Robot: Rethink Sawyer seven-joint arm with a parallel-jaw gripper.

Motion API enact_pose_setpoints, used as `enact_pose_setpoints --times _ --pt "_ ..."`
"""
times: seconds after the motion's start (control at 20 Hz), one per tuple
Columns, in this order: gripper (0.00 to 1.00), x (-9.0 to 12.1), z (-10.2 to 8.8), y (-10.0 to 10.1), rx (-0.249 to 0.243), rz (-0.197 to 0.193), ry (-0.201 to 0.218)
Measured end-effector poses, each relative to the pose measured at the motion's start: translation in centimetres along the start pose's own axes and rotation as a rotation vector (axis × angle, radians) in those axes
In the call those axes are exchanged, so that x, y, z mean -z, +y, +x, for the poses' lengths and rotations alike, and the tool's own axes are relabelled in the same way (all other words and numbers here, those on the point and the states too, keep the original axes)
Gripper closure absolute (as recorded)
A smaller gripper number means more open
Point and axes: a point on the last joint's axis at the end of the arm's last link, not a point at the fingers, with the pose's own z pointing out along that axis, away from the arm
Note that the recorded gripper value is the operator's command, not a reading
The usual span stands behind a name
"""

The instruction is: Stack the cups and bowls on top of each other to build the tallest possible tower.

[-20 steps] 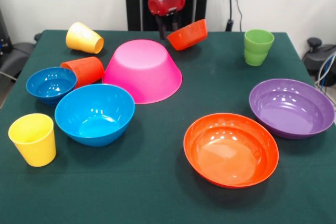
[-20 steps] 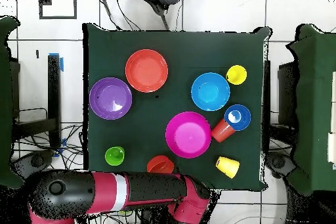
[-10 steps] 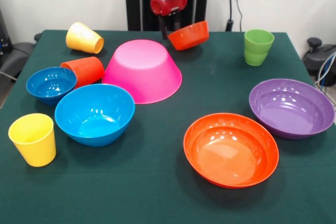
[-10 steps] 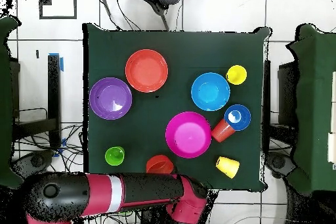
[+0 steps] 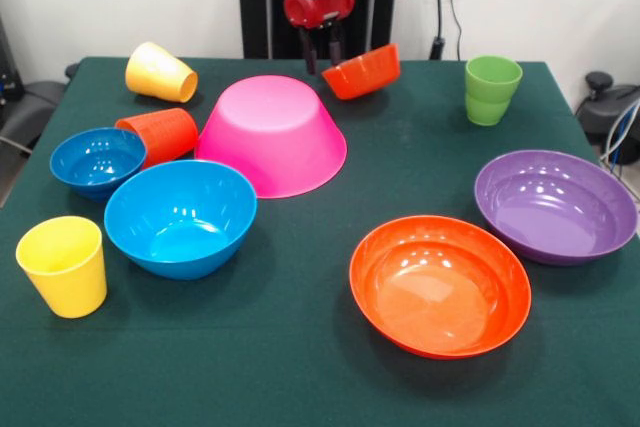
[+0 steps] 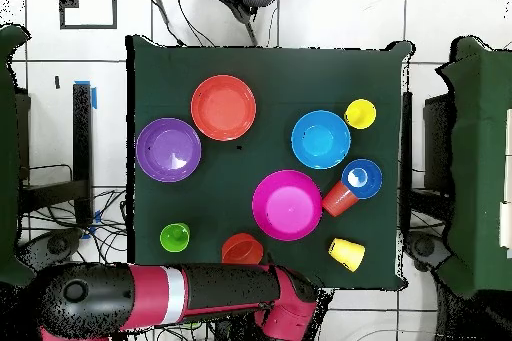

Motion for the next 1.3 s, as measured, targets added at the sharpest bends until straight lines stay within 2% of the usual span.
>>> enact_pose_setpoints --times 0.65,1.3 --pt "0.00 -0.1 -1.4 0.2 0.036 0.000 -0.021" --pt "0.00 0.4 -4.4 -0.1 0.080 0.009 -0.082"
